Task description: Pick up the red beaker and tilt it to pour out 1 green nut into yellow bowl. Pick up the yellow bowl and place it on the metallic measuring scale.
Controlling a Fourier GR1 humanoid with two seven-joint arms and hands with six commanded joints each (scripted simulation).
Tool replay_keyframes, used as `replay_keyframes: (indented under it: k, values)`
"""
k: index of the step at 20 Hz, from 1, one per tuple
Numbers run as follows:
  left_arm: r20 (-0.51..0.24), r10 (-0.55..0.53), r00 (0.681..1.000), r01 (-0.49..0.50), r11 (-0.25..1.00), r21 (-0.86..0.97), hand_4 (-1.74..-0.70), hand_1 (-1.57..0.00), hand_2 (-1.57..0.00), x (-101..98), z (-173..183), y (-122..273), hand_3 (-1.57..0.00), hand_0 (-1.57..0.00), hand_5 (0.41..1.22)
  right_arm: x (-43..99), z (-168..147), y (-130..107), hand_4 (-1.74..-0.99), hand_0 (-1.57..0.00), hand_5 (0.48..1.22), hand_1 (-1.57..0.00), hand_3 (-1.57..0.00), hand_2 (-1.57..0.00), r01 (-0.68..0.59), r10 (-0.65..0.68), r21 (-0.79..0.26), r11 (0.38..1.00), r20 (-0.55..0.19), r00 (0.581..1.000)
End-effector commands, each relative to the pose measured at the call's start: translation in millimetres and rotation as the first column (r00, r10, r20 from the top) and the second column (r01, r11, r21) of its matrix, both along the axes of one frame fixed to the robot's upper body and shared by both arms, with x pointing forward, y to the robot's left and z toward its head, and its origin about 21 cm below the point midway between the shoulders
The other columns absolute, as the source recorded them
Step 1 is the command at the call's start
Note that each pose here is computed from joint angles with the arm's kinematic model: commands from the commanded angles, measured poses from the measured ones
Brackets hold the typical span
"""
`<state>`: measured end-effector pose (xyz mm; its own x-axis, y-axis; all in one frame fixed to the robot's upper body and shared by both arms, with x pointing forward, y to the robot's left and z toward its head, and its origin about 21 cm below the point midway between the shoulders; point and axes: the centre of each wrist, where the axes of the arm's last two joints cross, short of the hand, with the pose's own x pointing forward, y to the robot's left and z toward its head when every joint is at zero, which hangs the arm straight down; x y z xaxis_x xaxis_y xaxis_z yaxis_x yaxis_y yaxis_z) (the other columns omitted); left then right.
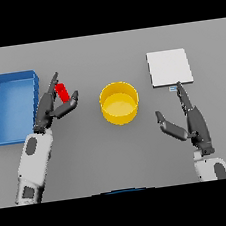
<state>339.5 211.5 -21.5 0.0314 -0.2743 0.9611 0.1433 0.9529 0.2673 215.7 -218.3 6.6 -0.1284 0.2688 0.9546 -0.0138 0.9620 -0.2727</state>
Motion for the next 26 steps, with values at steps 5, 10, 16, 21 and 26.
replay_keyframes:
  k: [5, 10, 16, 21, 26]
  values:
    - [0.016, -0.009, 1.0, 0.01, 0.999, -0.032, -1.32, 0.0, 0.0, 14.9, 2.0, -7.9, 0.0, 0.0, 0.692, 2.3, 3.7, -5.9, -1.264, 0.0, 0.64, 0.0, 0.0, 0.0, 0.018, -0.018, -0.011, 1.0, -0.005, 1.0]
    - [0.022, 0.02, 1.0, -0.018, 0.995, -0.095, -1.41, -0.15, -0.18, 22.2, -3.6, -14.0, -0.12, -0.12, 0.75, 1.0, 1.9, -5.0, -1.26, 0.0, 0.642, 0.0, 0.0, 0.0, 0.012, -0.012, -0.016, 1.0, 0.006, 1.0]
    - [0.033, 0.021, 0.999, -0.019, 0.998, -0.06, -1.6, -1.12, -1.14, 27.4, -3.3, -20.1, -0.97, -1.11, 1.078, 0.4, 2.4, -3.7, -1.252, 0.0, 0.644, 0.0, 0.0, 0.0, 0.026, -0.026, -0.015, 1.0, 0.0, 1.0]
    - [0.028, 0.027, 0.999, -0.026, 0.998, -0.053, -1.55, -1.42, -1.43, 26.2, -3.4, -26.9, -1.38, -1.42, 1.159, -2.8, 1.5, -2.0, -1.258, 0.0, 0.644, 0.0, 0.0, 0.0, 0.019, -0.019, 0.003, 1.0, 0.006, 1.0]
    - [0.097, 0.073, 0.993, -0.059, 0.988, -0.141, -1.68, -1.52, -1.52, 26.7, 11.3, -28.1, -1.51, -1.52, 1.122, -3.1, 2.1, -9.2, -1.258, 0.0, 0.646, 0.0, 0.0, 0.0, 0.026, -0.025, -0.015, 1.0, 0.011, 1.0]
